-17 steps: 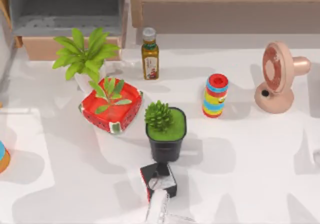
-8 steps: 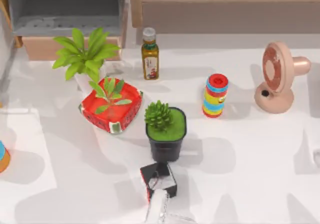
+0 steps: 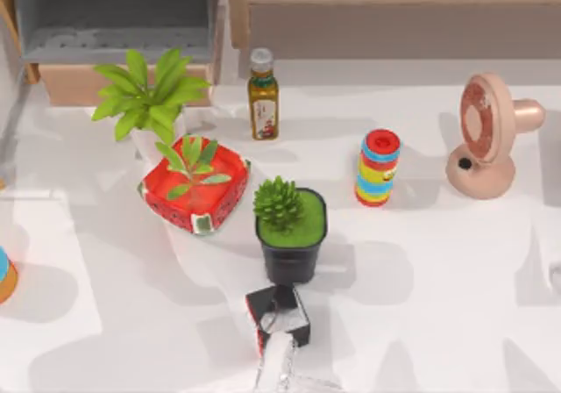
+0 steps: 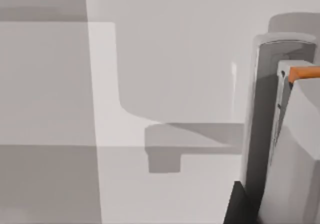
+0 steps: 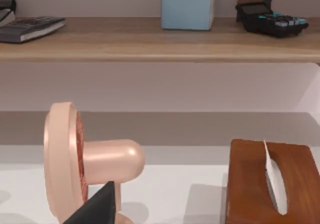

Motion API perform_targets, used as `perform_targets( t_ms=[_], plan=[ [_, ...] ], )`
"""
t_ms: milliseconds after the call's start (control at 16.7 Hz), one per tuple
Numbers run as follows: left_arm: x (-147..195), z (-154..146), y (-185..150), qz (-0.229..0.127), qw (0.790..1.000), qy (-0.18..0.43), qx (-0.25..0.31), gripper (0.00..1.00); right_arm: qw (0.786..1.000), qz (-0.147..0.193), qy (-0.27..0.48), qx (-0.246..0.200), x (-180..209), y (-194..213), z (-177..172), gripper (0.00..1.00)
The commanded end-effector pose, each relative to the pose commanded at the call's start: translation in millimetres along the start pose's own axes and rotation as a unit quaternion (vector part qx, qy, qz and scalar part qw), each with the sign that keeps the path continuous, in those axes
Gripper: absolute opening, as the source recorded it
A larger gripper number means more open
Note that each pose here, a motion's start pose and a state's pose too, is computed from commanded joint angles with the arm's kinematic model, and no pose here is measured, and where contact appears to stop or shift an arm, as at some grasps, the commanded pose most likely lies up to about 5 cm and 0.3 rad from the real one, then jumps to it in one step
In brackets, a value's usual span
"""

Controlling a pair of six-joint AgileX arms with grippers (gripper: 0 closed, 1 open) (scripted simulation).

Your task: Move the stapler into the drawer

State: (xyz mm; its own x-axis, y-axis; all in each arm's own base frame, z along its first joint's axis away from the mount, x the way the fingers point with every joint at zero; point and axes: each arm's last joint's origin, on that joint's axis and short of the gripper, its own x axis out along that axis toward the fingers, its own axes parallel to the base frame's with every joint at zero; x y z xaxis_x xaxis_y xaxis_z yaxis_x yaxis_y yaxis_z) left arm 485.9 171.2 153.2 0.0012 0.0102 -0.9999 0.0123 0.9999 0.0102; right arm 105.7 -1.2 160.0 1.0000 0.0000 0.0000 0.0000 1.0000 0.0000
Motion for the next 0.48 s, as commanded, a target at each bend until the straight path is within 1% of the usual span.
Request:
perform_targets(
  t_ms=[480],
  plan=[
    [0.0,0.0,0.0,0.0,1.0,0.0,0.0,0.75,1.0,0.0,0.0,0.0,0.0,0.0,0.0,1.0]
  ],
)
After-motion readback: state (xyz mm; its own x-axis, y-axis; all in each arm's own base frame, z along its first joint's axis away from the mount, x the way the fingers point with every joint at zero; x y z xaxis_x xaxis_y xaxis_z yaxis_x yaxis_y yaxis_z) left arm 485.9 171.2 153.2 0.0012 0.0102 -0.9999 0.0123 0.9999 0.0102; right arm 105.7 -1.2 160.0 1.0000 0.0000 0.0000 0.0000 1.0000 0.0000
